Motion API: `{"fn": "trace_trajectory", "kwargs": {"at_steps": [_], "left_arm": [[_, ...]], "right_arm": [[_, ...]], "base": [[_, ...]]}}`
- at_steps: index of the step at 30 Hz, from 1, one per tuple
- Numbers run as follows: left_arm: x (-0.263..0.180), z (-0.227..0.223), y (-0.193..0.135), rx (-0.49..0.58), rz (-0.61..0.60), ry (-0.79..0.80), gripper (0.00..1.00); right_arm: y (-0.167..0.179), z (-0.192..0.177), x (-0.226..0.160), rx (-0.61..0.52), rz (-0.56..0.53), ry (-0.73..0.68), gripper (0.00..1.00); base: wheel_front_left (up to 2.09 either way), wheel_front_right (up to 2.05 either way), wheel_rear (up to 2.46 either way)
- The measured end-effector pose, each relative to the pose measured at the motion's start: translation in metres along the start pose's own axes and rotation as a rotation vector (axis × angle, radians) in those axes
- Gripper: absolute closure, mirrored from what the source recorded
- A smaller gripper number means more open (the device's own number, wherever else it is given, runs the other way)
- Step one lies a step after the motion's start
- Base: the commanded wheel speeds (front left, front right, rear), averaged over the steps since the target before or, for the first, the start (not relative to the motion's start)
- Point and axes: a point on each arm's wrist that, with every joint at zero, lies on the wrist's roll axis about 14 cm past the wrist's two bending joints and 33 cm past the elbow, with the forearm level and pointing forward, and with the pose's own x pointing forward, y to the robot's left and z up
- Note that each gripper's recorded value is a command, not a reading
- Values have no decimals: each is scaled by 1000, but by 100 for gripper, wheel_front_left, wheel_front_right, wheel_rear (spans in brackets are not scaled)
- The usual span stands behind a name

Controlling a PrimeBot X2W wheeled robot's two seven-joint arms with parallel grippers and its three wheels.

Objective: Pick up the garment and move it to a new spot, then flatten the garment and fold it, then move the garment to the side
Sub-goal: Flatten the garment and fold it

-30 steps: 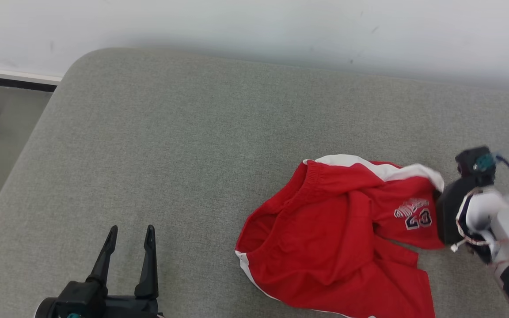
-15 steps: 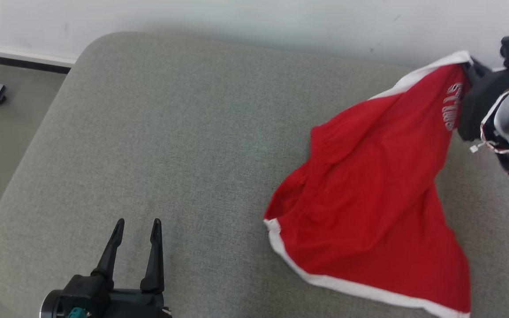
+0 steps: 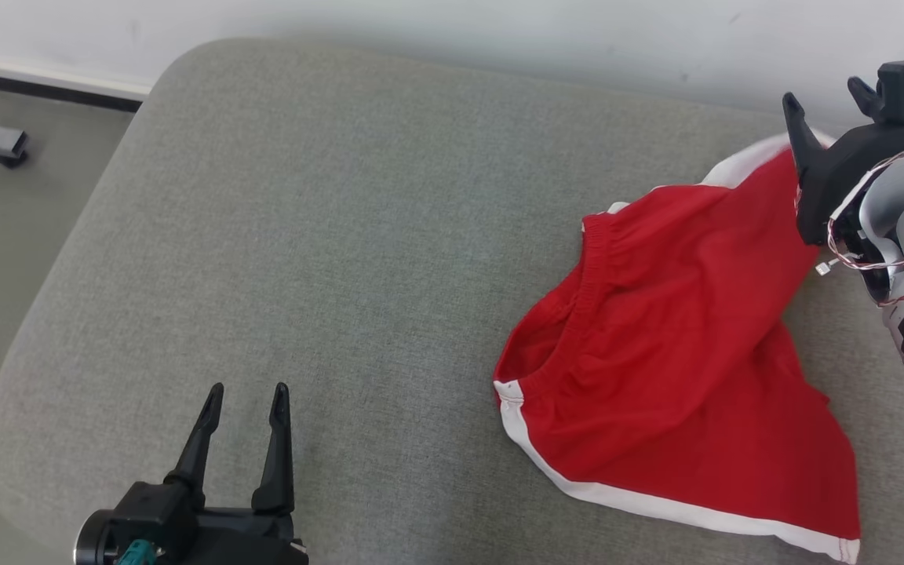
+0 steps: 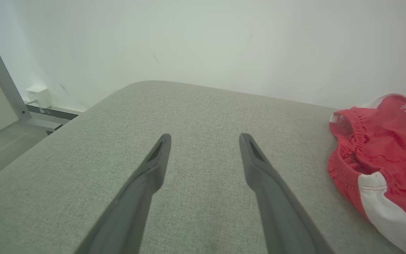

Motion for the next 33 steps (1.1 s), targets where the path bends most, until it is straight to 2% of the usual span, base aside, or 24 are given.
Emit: {"fn": "trace_trajectory", "kwargs": {"at_steps": [6, 10, 20, 33], "left_arm": [[-1, 5, -4, 15, -19, -17, 0], [-2, 7, -7, 18, -31, -24, 0], [-3, 8, -27, 27, -104, -33, 0], [-3, 15, -52, 30, -191, -60, 0]], "right_arm": [[-8, 39, -19, 7, -19, -190, 0], [-19, 44, -41, 30, -42, -264, 0], [-42, 12, -113, 106, -115, -326, 0], [-15, -44, -205, 236, -190, -360, 0]], "base": [[0, 0, 0], [0, 0, 0], [0, 0, 0], [0, 0, 0]]}}
